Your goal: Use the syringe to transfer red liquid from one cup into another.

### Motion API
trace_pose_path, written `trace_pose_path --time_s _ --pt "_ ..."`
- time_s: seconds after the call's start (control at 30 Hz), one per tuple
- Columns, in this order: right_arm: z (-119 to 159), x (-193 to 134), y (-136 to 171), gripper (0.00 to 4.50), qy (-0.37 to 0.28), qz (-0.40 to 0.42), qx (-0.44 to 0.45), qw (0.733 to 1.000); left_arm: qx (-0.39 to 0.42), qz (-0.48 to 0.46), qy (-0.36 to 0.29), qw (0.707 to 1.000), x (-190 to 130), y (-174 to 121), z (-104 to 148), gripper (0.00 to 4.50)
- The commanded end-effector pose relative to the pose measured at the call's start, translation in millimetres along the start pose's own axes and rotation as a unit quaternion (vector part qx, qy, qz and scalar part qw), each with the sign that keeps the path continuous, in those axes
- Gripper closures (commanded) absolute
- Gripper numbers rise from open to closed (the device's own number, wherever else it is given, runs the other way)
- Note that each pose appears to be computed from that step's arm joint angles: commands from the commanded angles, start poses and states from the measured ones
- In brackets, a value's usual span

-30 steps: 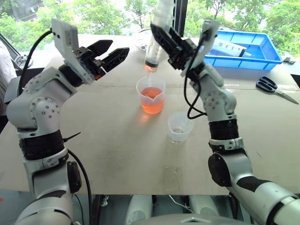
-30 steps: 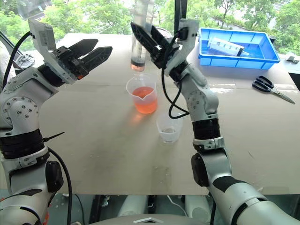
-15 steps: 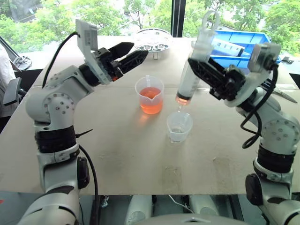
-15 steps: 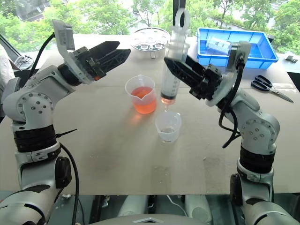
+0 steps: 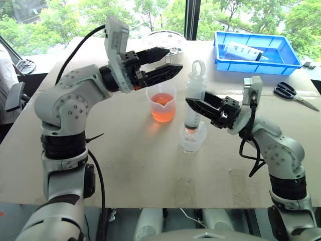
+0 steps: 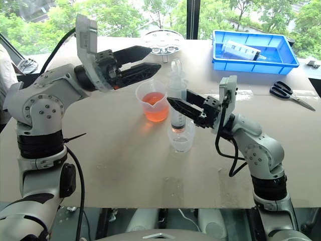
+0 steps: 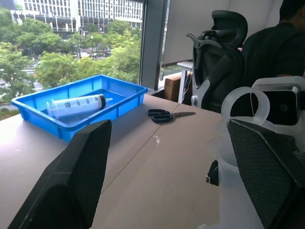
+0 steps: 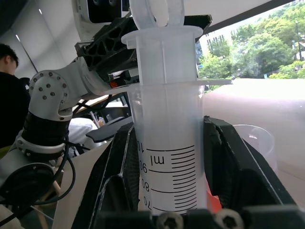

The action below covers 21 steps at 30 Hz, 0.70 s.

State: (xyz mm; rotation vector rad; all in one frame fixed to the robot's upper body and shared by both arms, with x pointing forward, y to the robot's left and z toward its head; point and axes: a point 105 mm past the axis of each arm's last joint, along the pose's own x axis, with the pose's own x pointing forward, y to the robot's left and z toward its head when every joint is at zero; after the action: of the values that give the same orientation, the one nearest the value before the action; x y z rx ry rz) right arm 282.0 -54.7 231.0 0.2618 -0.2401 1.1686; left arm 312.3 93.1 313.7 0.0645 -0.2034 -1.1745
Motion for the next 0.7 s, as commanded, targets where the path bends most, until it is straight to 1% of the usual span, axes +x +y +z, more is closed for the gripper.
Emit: trace_pose_path --time_s 0.03,0.13,0.37,0.43,0.47,0.5,0.53,0.57,0.6,0.63,0.67,0.7 --pt "11.3 4.9 3.8 3.06 -0.016 0.001 -0.041 0.999 0.037 0.004 0.002 0.999 6.8 -5.9 16.2 0.57" --pt "12.9 6.9 4.6 3.06 -0.019 -0.003 -0.046 0.999 0.043 -0.005 0.015 0.999 8.7 -10.9 15.9 0.57" --pt "12.6 7.2 5.9 3.06 -0.016 -0.003 -0.056 0.998 0.076 -0.01 0.037 0.996 14.9 -14.0 6.3 0.57" --pt "10.0 6.9 6.7 3.06 -0.012 -0.001 -0.057 0.998 0.082 -0.008 0.028 0.996 19.4 -13.3 7.1 0.57" --pt "8.2 6.4 7.1 3.06 -0.009 0.0 -0.057 0.998 0.085 -0.005 0.022 0.996 21.3 -11.9 8.8 1.16" --pt "6.8 5.9 7.4 3.06 -0.007 0.001 -0.056 0.998 0.088 -0.004 0.019 0.996 22.6 -11.3 9.8 1.39" --pt "6.0 5.6 7.6 3.06 -0.006 0.001 -0.056 0.998 0.092 -0.006 0.019 0.996 23.6 -11.4 9.9 1.74" --pt "5.6 5.2 7.8 3.06 -0.006 0.002 -0.056 0.998 0.096 -0.01 0.02 0.995 24.6 -12.1 9.8 2.28" --pt "5.3 5.1 8.1 3.06 -0.005 0.003 -0.055 0.998 0.098 -0.014 0.019 0.995 25.7 -13.3 9.7 2.62" --pt "5.2 5.1 8.3 3.06 -0.004 0.003 -0.055 0.998 0.1 -0.019 0.019 0.995 26.6 -14.6 9.7 3.05" --pt "5.2 5.2 8.5 3.06 -0.005 0.003 -0.055 0.998 0.102 -0.026 0.018 0.994 27.5 -16.9 9.7 3.59" --pt "5.3 5.2 8.4 3.06 -0.005 0.003 -0.056 0.998 0.103 -0.031 0.018 0.994 28.3 -18.5 9.6 3.97"
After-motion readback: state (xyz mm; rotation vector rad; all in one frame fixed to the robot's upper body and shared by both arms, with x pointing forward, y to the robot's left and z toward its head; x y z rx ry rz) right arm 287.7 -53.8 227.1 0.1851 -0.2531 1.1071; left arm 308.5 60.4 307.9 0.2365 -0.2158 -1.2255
